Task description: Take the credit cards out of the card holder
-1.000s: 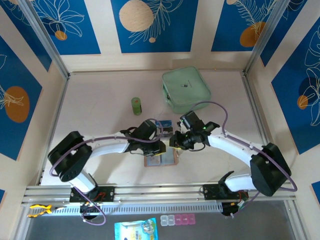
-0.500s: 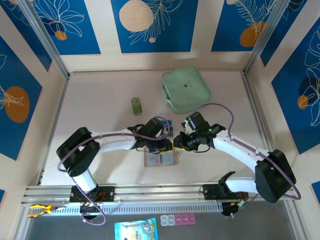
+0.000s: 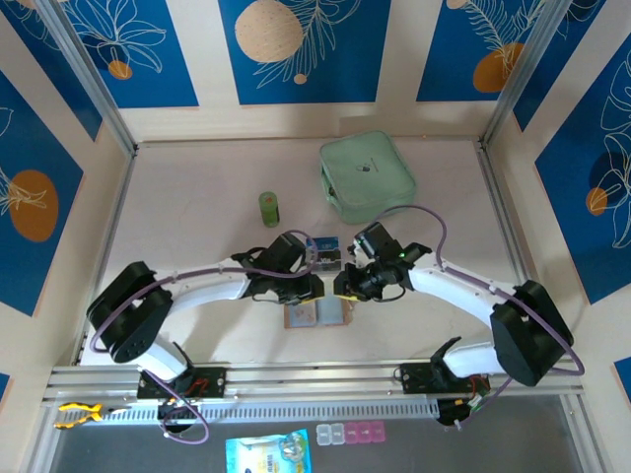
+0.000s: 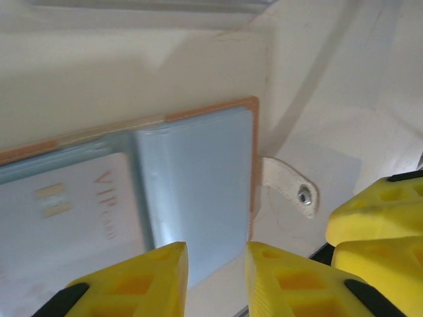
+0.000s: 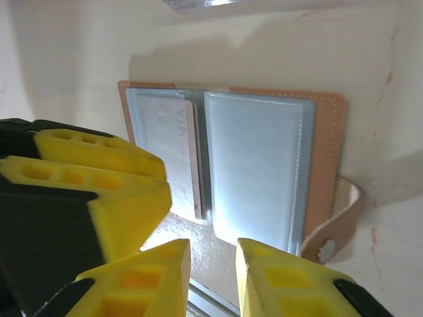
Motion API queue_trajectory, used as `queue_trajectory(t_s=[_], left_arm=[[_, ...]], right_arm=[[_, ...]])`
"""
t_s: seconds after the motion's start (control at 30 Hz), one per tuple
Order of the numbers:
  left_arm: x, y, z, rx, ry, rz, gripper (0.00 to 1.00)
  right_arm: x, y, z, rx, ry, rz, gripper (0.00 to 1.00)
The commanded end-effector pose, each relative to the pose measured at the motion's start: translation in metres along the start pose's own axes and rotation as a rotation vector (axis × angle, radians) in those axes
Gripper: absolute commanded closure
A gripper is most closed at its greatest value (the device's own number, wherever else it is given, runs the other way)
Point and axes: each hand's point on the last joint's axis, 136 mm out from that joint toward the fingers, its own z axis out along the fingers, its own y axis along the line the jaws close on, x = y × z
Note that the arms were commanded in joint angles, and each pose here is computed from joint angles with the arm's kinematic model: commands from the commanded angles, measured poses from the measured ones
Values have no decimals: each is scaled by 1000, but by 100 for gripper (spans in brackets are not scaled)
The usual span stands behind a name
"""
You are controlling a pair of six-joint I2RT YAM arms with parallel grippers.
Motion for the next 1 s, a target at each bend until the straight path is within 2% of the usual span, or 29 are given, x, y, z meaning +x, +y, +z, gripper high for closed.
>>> queue_trajectory(t_s=[0.0,0.37,0.97], left_arm=[[3,20,-10,-49,-12,-3,74],[8,54,-14,-86,-11,-49,88],[14,80,-7,-129,12,-73,91]], right_arm=[[0,17,5,-31,25,-13,74],[2,30,39,-49,88,-12,76],[9,33,67,-71,149,-9,74]])
